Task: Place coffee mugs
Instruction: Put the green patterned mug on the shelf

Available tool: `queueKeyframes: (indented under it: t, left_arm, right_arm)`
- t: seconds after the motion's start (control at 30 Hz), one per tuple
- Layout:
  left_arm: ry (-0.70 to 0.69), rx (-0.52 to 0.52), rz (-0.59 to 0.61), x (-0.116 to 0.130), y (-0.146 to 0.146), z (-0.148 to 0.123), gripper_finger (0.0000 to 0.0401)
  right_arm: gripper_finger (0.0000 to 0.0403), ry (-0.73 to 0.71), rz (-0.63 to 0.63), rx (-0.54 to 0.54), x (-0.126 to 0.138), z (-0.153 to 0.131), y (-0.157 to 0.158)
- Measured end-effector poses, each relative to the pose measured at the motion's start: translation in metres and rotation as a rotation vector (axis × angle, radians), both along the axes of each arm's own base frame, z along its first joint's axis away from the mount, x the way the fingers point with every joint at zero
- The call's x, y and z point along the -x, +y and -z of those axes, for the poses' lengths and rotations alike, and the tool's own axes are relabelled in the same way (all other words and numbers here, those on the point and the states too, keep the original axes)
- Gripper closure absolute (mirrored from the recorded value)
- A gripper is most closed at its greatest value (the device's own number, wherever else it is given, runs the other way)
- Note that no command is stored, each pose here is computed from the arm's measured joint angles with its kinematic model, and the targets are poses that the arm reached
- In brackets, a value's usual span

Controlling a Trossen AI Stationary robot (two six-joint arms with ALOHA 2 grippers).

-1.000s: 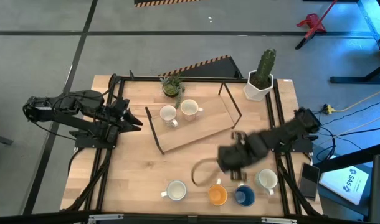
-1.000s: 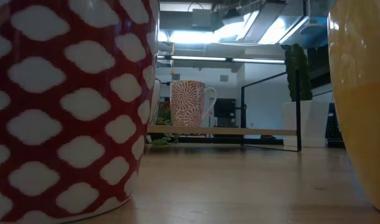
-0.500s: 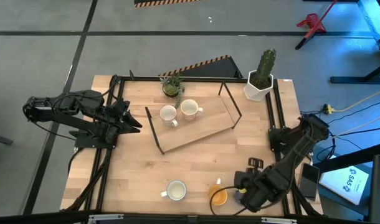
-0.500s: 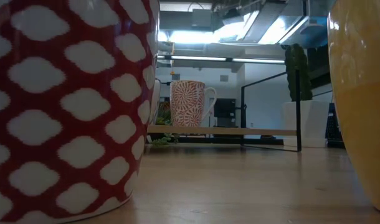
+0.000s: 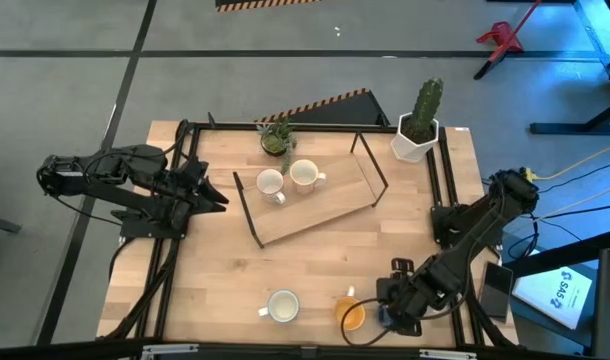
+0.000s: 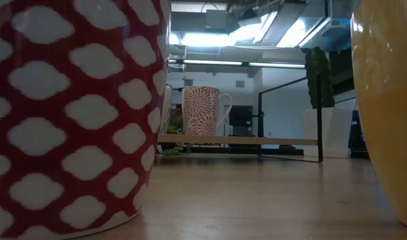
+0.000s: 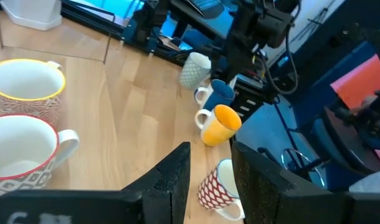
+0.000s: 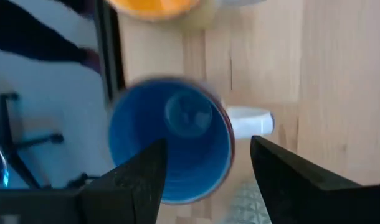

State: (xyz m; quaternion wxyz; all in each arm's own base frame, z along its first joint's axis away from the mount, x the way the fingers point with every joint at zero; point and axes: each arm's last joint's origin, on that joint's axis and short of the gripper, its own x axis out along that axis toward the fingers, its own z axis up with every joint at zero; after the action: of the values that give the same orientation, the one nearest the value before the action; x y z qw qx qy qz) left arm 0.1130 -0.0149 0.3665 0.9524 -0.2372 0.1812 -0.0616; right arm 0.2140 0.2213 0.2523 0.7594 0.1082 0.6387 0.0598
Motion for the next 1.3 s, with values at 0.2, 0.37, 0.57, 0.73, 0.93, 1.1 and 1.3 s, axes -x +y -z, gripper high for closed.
queueKeyframes:
  t: [0.2,0.37,0.57,0.73,0.93,1.1,1.3]
  left_arm:
    - [-0.002,-0.015,-0.055,0.000,0.002,0.000,0.0289]
    - [-0.002,-0.016,-0.070,0.000,0.002,0.000,0.0289]
    - [-0.003,-0.022,-0.093,0.000,0.003,0.000,0.0289]
    - [-0.006,-0.023,-0.095,-0.001,0.003,0.000,0.0289]
    - [-0.007,-0.028,-0.093,-0.001,0.003,0.000,0.0289]
    - [-0.007,-0.030,-0.092,-0.001,0.003,0.000,0.0289]
    - [-0.005,-0.030,-0.091,-0.001,0.003,0.000,0.0289]
  right_arm:
    - [0.0189,0.050,-0.041,0.025,0.005,0.018,-0.005]
    - [0.0189,0.042,-0.073,0.041,0.006,0.018,-0.005]
    - [0.0189,0.025,-0.086,0.048,0.005,0.017,-0.006]
    - [0.0189,-0.063,0.028,0.066,0.013,-0.005,-0.018]
    - [0.0189,0.126,0.262,0.034,0.038,-0.022,-0.039]
    - [0.0189,0.138,0.349,-0.030,0.048,-0.027,-0.030]
    - [0.0189,0.166,0.478,0.006,0.063,-0.018,-0.016]
